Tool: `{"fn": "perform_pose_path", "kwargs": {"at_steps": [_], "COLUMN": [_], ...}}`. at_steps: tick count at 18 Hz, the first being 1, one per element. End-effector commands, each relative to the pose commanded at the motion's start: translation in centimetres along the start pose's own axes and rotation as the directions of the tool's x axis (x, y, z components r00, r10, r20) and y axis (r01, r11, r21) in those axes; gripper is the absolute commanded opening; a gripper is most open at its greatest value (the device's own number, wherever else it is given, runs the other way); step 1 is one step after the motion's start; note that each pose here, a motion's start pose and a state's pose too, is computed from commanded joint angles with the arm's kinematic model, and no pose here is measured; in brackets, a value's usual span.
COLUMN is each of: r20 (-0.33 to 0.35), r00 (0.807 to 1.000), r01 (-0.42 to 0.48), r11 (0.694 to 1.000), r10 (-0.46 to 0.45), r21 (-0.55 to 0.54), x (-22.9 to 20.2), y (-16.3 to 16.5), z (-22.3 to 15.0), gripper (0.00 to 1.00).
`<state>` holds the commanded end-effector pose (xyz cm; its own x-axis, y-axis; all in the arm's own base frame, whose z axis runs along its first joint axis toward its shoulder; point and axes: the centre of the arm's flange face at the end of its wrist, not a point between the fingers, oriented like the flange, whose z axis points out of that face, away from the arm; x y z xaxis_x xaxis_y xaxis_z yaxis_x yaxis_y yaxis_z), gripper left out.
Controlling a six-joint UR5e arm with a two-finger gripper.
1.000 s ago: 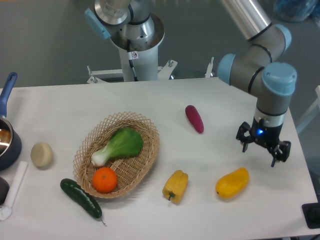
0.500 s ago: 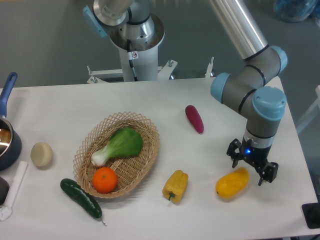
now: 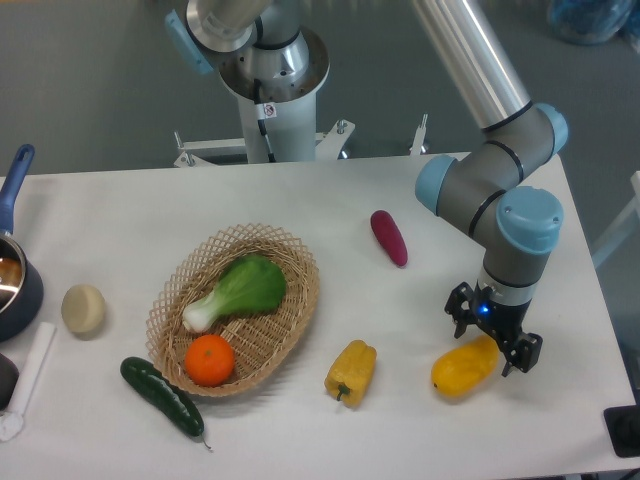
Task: Pick up the mango from the table
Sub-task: 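Lower the gripper around the mango and close the fingers on it, then lift the grasped mango up off the table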
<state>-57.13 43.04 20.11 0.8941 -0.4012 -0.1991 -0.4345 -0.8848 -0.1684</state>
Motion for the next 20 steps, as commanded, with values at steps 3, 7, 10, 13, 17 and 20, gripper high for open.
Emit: {"fn": "perform_pose_path", "kwargs": {"at_steps": [3, 7, 10, 13, 17, 20], "r20": [-0.009, -0.018, -0.022, -0.027, -0.026, -0.020], "r00": [1.000, 1.000, 1.000, 1.000, 1.000, 1.000], "r01": [0.002, 0.003, 0.004, 0.005, 0.006, 0.005], "r11": [1.000, 1.000, 1.000, 1.000, 1.000, 1.000], "r10": [-0.002, -0.003, -0.004, -0.005, -0.006, -0.005], "r21": [-0.001, -0.003, -0.004, -0.005, -0.006, -0.006], "x": [0.2, 0.3, 0.4, 0.5, 0.4, 0.2], "y": [0.0, -0.3, -0.2, -0.3, -0.3, -0.3], "z": [0.6, 1.2, 1.5, 1.8, 1.8, 1.5], "gripper": [1.00, 1.00, 1.00, 1.00, 0.80, 0.60]}}
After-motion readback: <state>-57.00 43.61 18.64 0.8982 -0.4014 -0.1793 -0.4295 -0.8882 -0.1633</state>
